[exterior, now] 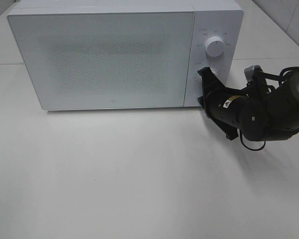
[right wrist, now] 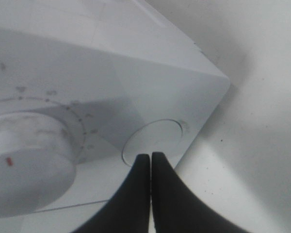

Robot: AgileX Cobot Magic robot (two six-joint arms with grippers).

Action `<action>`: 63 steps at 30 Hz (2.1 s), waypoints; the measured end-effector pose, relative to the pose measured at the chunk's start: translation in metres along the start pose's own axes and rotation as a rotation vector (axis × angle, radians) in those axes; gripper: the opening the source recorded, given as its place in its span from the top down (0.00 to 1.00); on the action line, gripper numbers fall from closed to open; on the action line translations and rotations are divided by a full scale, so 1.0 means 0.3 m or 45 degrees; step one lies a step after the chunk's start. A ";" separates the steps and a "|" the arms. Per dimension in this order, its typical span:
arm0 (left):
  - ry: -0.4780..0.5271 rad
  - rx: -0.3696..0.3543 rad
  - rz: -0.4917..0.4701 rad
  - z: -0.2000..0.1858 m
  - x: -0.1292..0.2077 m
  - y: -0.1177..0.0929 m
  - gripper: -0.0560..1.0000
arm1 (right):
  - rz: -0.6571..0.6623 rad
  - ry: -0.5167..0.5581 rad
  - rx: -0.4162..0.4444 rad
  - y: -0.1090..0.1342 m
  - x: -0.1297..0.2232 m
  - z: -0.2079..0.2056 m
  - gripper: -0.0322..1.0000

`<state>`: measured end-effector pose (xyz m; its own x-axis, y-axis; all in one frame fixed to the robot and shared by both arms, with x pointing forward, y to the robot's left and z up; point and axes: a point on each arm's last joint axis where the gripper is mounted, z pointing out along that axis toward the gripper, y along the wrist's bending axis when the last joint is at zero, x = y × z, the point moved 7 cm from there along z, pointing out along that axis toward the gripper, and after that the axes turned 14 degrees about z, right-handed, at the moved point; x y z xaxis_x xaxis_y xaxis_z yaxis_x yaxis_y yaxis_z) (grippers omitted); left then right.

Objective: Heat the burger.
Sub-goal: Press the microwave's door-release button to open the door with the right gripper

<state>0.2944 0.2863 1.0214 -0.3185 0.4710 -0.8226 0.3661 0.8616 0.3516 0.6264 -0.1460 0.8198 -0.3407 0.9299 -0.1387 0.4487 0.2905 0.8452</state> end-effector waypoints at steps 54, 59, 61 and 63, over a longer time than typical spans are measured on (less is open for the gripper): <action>-0.001 -0.001 0.000 0.000 0.000 0.000 0.95 | 0.168 -0.035 0.137 0.033 -0.003 0.073 0.97; -0.001 -0.001 0.000 0.000 0.000 0.000 0.95 | 0.159 -0.016 0.155 0.041 -0.004 0.071 0.97; -0.001 -0.001 0.000 0.000 0.000 0.000 0.95 | 0.154 -0.013 0.158 0.039 -0.003 0.068 0.97; -0.001 -0.001 0.000 0.000 0.000 0.000 0.95 | 0.136 -0.011 0.147 0.040 -0.005 0.062 0.97</action>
<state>0.2944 0.2863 1.0216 -0.3177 0.4709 -0.8230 0.3657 0.8617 0.3518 0.6477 -0.1395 0.8206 -0.2789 0.9587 -0.0558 0.5744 0.2131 0.7903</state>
